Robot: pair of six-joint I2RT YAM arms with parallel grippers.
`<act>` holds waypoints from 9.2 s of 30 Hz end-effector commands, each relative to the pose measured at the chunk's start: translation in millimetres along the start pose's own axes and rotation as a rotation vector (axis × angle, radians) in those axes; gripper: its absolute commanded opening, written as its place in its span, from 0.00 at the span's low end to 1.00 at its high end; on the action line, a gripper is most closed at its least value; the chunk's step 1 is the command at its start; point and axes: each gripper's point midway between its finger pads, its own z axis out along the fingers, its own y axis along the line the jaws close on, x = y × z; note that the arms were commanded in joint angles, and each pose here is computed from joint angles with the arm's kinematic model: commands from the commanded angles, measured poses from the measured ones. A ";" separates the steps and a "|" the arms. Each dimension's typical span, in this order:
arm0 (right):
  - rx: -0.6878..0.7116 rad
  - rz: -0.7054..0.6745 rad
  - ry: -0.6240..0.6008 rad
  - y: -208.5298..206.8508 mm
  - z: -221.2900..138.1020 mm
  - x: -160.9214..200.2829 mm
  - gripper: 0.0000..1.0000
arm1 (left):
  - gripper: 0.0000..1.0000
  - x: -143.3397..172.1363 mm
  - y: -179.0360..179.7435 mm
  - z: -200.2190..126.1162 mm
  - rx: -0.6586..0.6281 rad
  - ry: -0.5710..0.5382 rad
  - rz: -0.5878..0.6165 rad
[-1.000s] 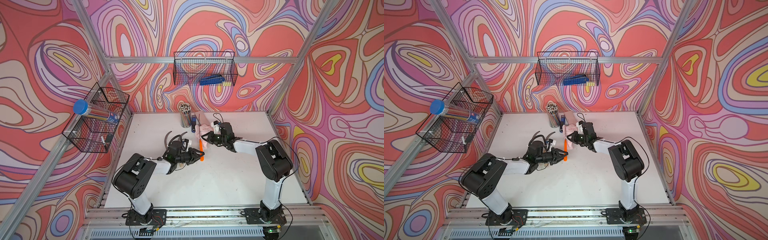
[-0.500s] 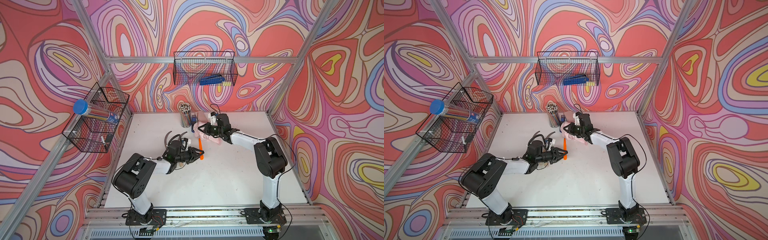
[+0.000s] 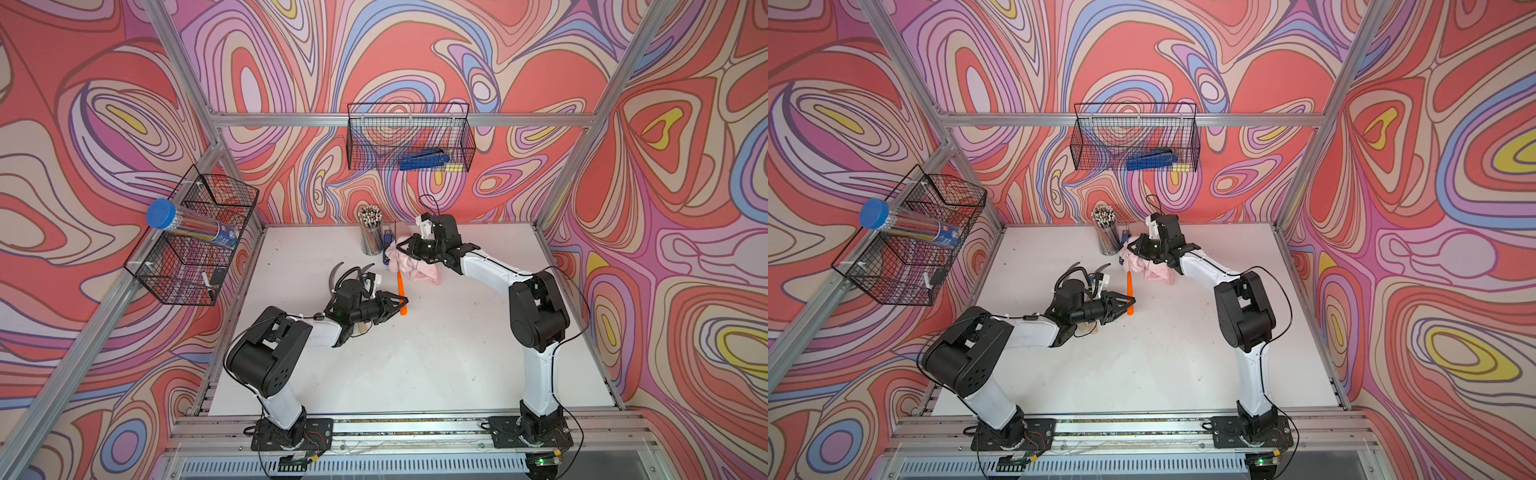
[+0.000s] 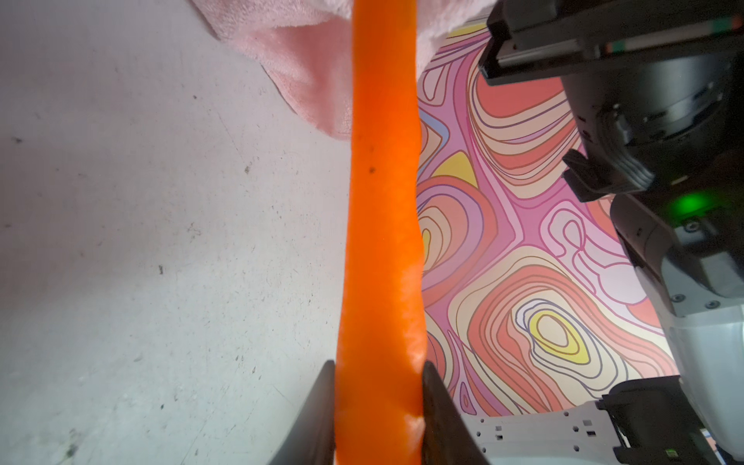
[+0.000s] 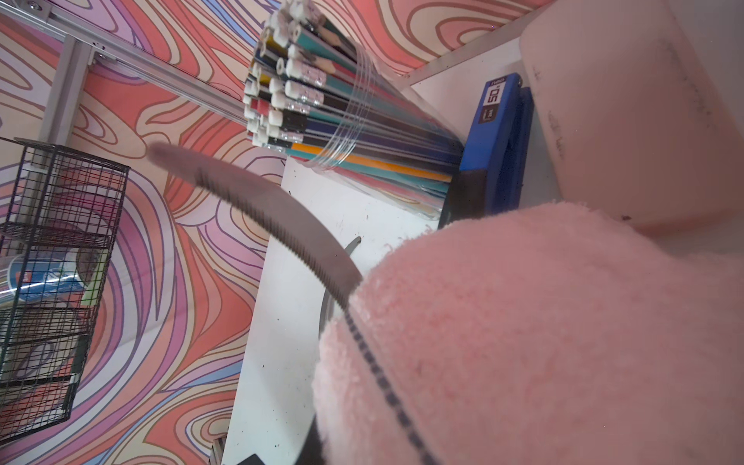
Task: Wipe small sickles with rags
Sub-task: Wipe the small sickle, then place the small sickle at the center of the board, then place the rag at the center of the board, then reset both arms
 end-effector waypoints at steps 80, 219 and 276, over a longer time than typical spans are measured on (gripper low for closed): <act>-0.135 -0.006 -0.034 -12.4 -21.2 43.4 0.00 | 0.00 10.3 -19.0 -4.4 0.044 0.070 0.045; 1.048 -0.525 -0.607 -199.1 -256.6 -9.6 0.94 | 1.00 -97.2 -20.5 -262.7 -1.213 -0.850 0.780; 0.563 -0.614 -0.542 -213.8 -226.3 34.6 0.98 | 1.00 -164.2 120.3 -242.9 -1.037 -0.775 0.859</act>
